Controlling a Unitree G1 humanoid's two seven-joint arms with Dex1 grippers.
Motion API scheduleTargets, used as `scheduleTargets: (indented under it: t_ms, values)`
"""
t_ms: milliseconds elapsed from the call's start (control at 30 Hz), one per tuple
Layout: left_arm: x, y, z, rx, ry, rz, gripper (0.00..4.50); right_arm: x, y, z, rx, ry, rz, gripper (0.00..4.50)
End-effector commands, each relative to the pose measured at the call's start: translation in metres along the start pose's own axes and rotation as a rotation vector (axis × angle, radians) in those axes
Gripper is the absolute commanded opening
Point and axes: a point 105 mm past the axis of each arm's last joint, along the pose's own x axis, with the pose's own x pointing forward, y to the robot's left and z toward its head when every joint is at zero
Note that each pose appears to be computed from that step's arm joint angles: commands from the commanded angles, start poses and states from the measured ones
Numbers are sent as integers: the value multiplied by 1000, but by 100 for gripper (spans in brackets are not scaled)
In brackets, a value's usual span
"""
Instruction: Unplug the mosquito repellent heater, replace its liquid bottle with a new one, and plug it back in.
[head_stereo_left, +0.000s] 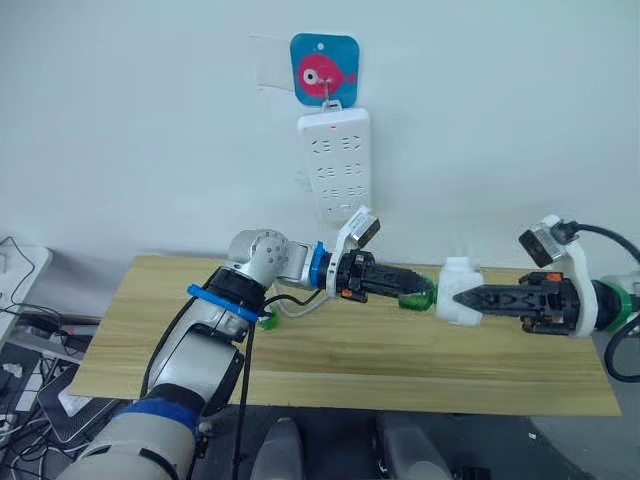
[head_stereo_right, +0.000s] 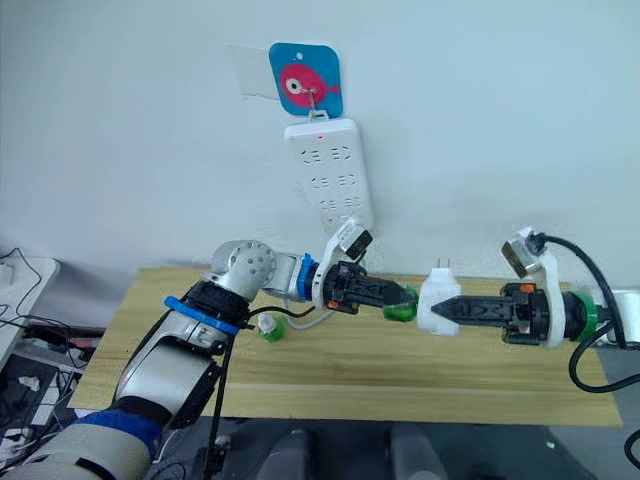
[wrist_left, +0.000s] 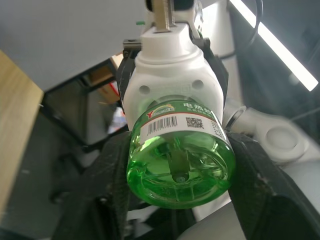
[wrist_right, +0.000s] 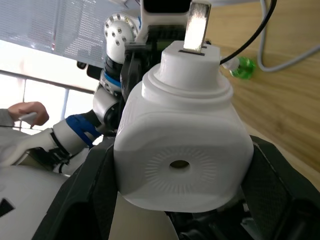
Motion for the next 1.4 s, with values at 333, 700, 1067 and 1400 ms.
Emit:
scheduleTargets:
  t_ms: [333, 700, 1067, 1400]
  values:
    - [-10, -27, 33, 669, -31, 65, 446, -8, 0, 6, 5, -69, -5, 302]
    - [-14, -45, 12, 1883, 12, 102, 446, -21, -1, 17, 28, -124, 12, 302]
    - [-13, -19, -6, 2239, 20, 60, 446, -18, 6, 11, 15, -94, 45, 302]
    - [1, -18, -4, 2312, -9, 36, 446, -14, 8, 9, 3, -81, 63, 302]
